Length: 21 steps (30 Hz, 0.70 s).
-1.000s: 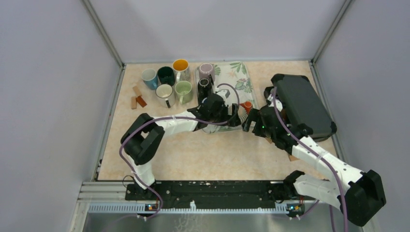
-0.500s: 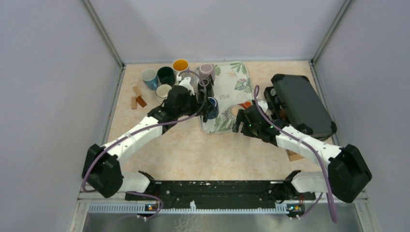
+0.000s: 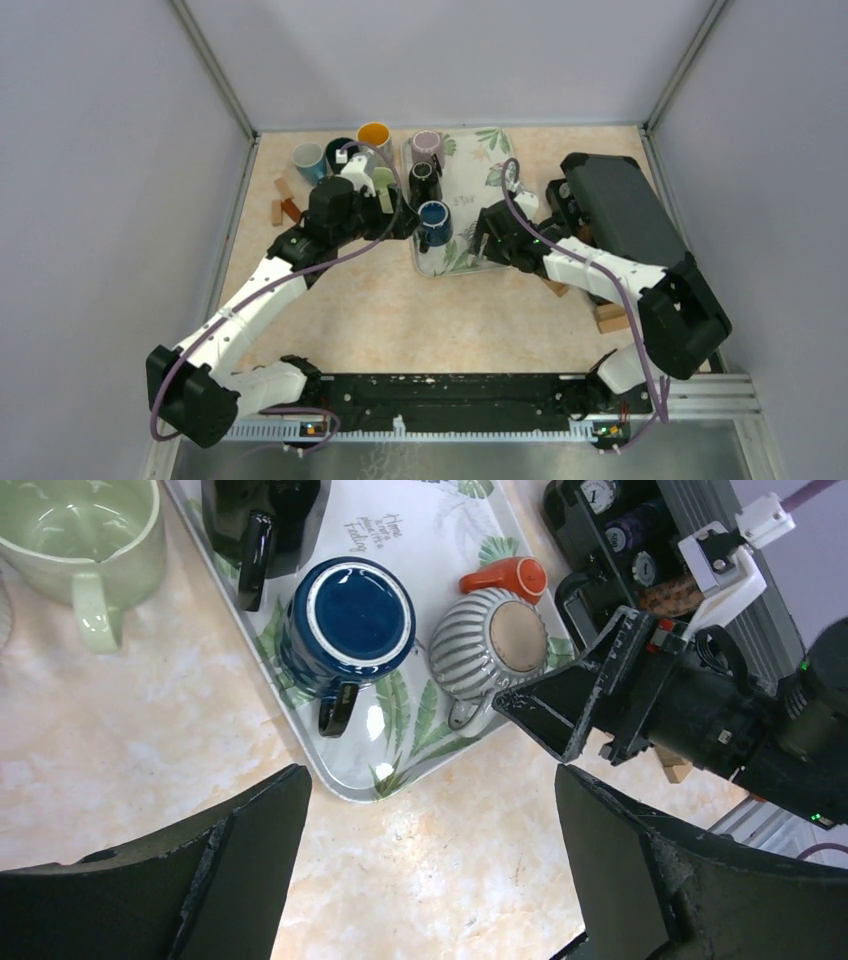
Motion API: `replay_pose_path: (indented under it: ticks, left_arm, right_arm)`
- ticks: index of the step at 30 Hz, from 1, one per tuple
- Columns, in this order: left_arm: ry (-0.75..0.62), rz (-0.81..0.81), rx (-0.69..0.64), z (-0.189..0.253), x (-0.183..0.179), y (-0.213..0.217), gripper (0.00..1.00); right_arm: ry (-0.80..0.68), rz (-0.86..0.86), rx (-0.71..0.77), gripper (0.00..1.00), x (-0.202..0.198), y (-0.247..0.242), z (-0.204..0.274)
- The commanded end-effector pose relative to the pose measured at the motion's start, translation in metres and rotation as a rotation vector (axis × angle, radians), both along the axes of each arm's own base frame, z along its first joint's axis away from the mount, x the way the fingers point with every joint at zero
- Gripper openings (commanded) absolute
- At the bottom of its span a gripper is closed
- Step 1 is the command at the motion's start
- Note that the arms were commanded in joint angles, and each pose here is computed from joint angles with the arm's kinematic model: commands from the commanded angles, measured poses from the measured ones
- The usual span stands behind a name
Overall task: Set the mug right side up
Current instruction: Turn over the cup on the tray.
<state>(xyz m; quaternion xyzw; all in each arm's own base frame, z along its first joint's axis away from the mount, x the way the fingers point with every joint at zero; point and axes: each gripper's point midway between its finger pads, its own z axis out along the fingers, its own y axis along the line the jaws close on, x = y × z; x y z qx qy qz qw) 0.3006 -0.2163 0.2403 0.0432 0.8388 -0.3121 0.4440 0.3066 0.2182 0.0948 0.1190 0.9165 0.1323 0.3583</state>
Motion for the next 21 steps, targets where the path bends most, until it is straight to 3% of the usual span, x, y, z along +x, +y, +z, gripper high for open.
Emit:
replay_pose_path:
  ticks: [1,13,21]
  left_arm:
    - [-0.029,-0.027,0.014,0.004,-0.005,0.007,0.98]
    - [-0.027,-0.031,0.006,-0.001,-0.003,0.012,0.98]
    - [-0.024,-0.040,0.005,-0.005,0.000,0.012,0.98]
  right_arm:
    - [-0.039,0.000,0.030,0.80,0.026,0.012,0.012]
    - [-0.031,0.100,-0.185,0.79,0.076,-0.026,0.005]
    - [0.027,0.121,-0.164,0.84,0.053,-0.011,-0.002]
